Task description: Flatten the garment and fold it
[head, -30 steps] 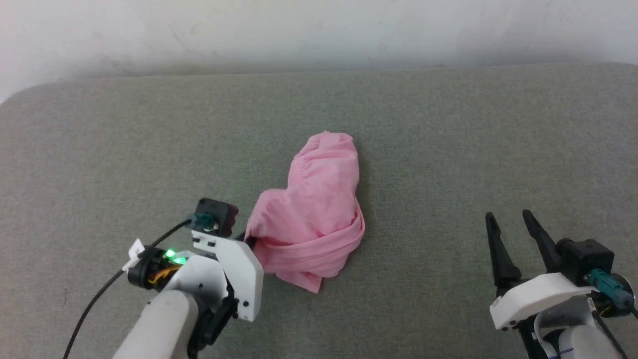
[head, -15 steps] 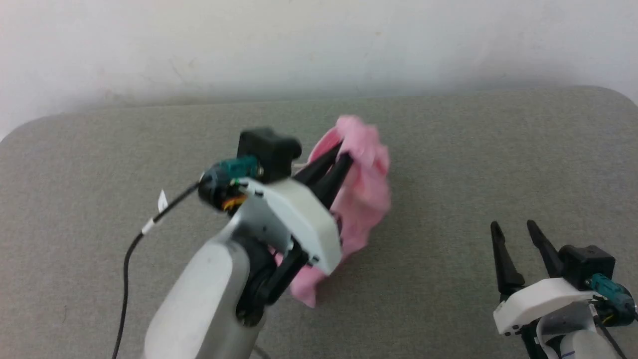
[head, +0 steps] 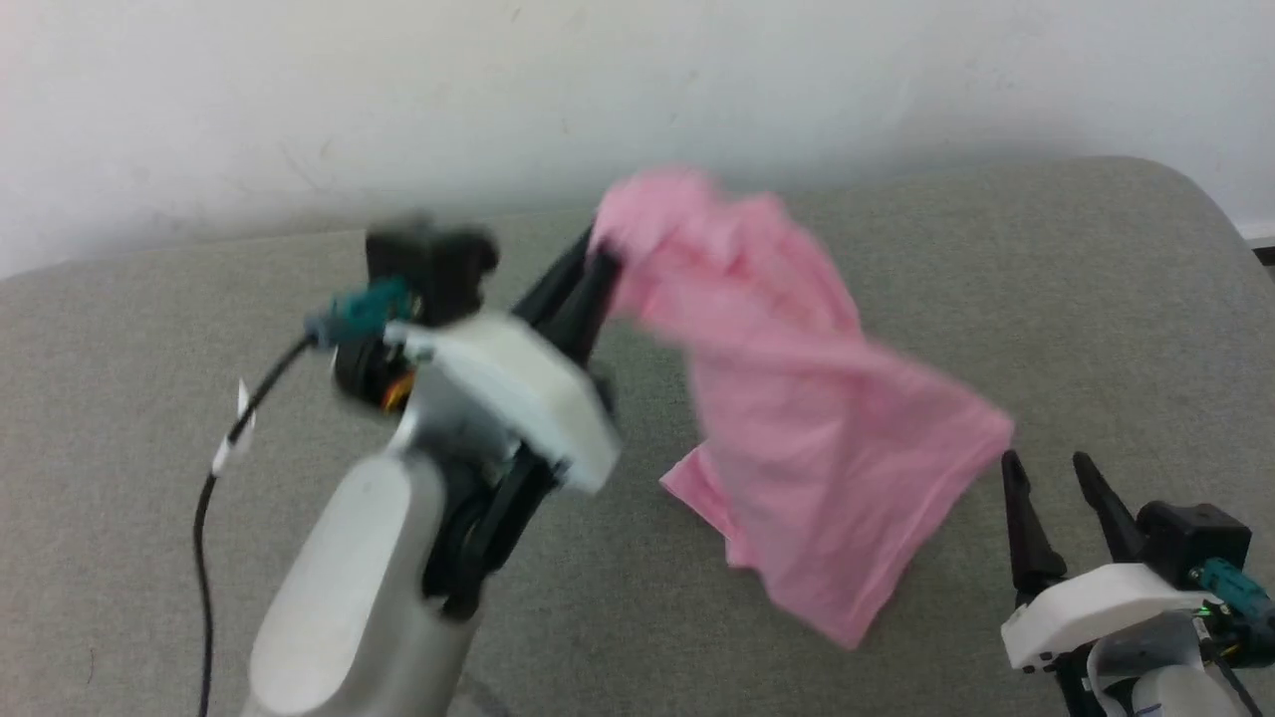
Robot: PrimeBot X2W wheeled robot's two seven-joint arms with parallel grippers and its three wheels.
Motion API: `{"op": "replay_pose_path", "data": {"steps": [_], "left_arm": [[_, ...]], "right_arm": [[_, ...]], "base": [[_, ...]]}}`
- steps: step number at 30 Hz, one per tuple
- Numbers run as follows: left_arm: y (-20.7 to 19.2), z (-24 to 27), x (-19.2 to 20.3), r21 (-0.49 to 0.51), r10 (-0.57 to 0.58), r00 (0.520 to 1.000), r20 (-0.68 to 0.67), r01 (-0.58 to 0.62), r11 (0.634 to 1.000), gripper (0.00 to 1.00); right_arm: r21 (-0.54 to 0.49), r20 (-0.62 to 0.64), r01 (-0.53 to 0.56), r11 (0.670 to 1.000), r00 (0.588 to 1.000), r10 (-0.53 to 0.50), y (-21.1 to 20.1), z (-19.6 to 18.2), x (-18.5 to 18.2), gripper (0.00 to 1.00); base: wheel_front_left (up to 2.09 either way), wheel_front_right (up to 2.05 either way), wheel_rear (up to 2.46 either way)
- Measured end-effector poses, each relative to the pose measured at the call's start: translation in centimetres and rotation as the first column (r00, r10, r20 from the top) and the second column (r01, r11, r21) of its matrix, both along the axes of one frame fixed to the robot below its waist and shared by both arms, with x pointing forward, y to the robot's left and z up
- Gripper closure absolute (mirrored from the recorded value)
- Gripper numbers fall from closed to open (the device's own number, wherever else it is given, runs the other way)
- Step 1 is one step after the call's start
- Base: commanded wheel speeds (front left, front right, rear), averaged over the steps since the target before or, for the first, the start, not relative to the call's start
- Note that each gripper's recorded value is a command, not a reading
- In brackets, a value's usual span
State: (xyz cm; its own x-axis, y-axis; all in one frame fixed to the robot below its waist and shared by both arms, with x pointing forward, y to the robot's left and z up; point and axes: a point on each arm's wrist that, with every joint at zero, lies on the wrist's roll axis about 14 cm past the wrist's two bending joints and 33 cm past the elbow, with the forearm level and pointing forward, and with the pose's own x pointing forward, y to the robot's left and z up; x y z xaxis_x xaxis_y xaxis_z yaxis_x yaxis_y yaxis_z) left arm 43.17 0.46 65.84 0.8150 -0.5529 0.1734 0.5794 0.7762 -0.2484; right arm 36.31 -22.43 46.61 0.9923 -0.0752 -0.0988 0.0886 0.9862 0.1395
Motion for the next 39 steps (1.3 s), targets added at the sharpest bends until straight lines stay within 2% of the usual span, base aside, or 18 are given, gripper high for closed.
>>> {"op": "replay_pose_path", "data": {"steps": [3,6,8,10,11,13,16,19,22,25,27,30,34,39], "left_arm": [[3.9,-8.7,0.4,0.099,0.115,0.969,-0.22,-0.095,0.99,1.0],[8.7,-16.9,-0.9,0.251,0.249,0.885,-0.394,-0.157,0.955,1.0],[11.1,-20.2,-1.8,0.302,0.321,0.829,-0.458,-0.194,0.933,1.0],[12.6,-22.1,-2.4,0.333,0.366,0.793,-0.487,-0.219,0.917,0.97],[13.3,-22.7,-2.6,0.342,0.387,0.778,-0.495,-0.235,0.91,0.74],[14.5,-23.8,-3.0,0.356,0.425,0.747,-0.51,-0.267,0.896,0.0],[15.6,-24.9,-3.6,0.361,0.46,0.72,-0.52,-0.304,0.882,0.0],[16.5,-24.8,-3.8,0.36,0.49,0.718,-0.495,-0.344,0.867,0.0],[17.2,-22.6,-3.3,0.336,0.518,0.766,-0.38,-0.408,0.849,0.0],[17.0,-18.6,-3.0,0.279,0.5,0.849,-0.169,-0.445,0.851,0.0],[17.1,-16.5,-3.3,0.295,0.484,0.874,-0.029,-0.455,0.84,0.0],[17.5,-14.4,-4.2,0.344,0.484,0.867,0.115,-0.492,0.799,0.0],[16.4,-11.1,-6.1,0.353,0.465,0.84,0.278,-0.54,0.764,0.0],[16.0,-13.5,-8.6,0.382,0.498,0.838,0.225,-0.546,0.746,0.0]], "right_arm": [[-0.001,0.001,0.001,1.0,1.0,-0.001,-0.1,0.0,0.5,0.0],[-0.002,0.0,-0.015,1.0,1.0,0.015,0.4,0.0,1.3,0.0],[-0.001,-0.004,-0.03,1.0,1.0,0.03,0.9,-0.2,1.8,0.0],[0.001,-0.019,-0.05,0.999,0.999,0.05,1.6,-0.6,2.2,0.0],[0.003,-0.03,-0.06,0.998,0.998,0.061,1.9,-0.8,2.4,0.0],[0.005,-0.055,-0.087,0.996,0.995,0.087,2.8,-1.4,2.7,0.0],[0.004,-0.096,-0.13,0.991,0.987,0.13,4.1,-2.2,3.1,0.0],[0.001,-0.126,-0.18,0.984,0.976,0.178,5.6,-2.6,3.4,0.0],[-0.016,-0.14,-0.224,0.974,0.966,0.22,6.6,-2.2,3.6,0.0],[-0.029,-0.165,-0.292,0.956,0.945,0.284,7.7,-1.8,3.6,0.0],[-0.015,-0.195,-0.342,0.939,0.922,0.333,8.6,-1.7,3.6,0.0],[0.029,-0.258,-0.405,0.914,0.88,0.398,9.5,-1.9,3.4,0.0],[0.025,-0.359,-0.48,0.877,0.814,0.456,9.6,-2.2,3.8,0.0],[0.041,-0.439,-0.543,0.839,0.744,0.503,10.3,-2.2,5.2,0.0]], "base": [[0.0,0.0,0.0],[0.0,0.0,0.0],[0.0,0.0,0.0],[0.0,0.0,0.0],[0.0,0.0,0.0],[0.0,0.0,0.0],[0.0,0.0,0.0],[0.0,0.0,0.0],[0.0,0.0,0.0],[0.0,0.0,0.0],[0.0,0.0,0.0],[0.0,0.0,0.0],[0.0,0.0,0.0],[0.0,0.0,0.0]]}}
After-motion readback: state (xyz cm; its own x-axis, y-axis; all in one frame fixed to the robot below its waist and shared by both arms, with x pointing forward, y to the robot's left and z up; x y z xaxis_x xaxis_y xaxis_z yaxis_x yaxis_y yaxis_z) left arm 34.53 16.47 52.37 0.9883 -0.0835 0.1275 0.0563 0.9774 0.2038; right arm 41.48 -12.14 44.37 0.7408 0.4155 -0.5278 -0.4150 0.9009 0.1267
